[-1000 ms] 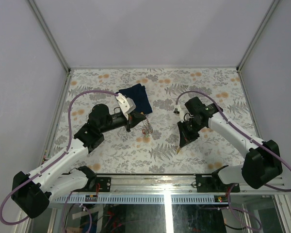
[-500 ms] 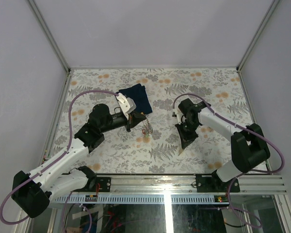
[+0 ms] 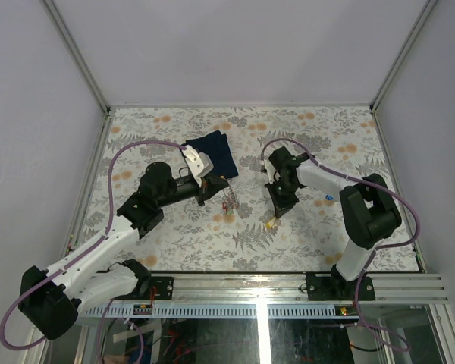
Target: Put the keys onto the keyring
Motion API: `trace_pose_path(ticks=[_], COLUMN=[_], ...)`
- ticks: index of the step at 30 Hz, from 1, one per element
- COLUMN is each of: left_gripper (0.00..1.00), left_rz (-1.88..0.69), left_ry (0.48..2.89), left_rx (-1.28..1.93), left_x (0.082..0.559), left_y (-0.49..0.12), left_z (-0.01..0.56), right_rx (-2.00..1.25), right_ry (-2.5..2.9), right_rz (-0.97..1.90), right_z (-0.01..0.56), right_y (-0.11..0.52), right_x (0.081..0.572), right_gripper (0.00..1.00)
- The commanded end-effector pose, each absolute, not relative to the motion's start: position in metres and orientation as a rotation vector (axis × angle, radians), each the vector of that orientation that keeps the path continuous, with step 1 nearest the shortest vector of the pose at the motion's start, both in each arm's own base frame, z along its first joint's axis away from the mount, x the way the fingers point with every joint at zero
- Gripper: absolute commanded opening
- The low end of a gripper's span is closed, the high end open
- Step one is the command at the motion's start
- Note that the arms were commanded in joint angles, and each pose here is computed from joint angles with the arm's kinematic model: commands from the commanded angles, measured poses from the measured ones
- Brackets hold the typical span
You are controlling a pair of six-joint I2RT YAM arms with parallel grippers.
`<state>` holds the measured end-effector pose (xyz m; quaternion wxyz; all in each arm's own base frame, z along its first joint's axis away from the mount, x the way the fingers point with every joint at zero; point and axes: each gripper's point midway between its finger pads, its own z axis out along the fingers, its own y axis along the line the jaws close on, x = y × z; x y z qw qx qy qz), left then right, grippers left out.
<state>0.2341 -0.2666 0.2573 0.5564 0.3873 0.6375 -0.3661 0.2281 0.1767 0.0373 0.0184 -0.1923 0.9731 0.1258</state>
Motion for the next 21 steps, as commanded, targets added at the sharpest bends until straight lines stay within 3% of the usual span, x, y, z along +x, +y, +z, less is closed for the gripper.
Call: trace_pose_path(ticks=[1, 5, 13, 21], left_gripper=[0.00, 0.00, 0.00, 0.00], left_rz=[-0.862, -0.860, -0.861, -0.863], left_ry=[1.407, 1.408, 1.409, 1.408], left_rx=[0.905, 0.906, 0.904, 0.905], left_x=[0.238, 0.238, 0.239, 0.238], left_y=[-0.269, -0.269, -0.269, -0.269], left_z=[0.281, 0.280, 0.281, 0.281], right_rx=[-0.618, -0.599, -0.534, -0.406], right_ry=[2.932, 2.886, 2.815, 2.776], right_rz=[0.368, 0.362, 0.317, 0.337], right_z=[0.028, 0.025, 0.038, 0.041], right_y=[0.188, 0.192, 0.186, 0.182], right_x=[0.257, 0.270, 0.277, 0.268], right_gripper=[0.00, 0.03, 0.37, 0.40])
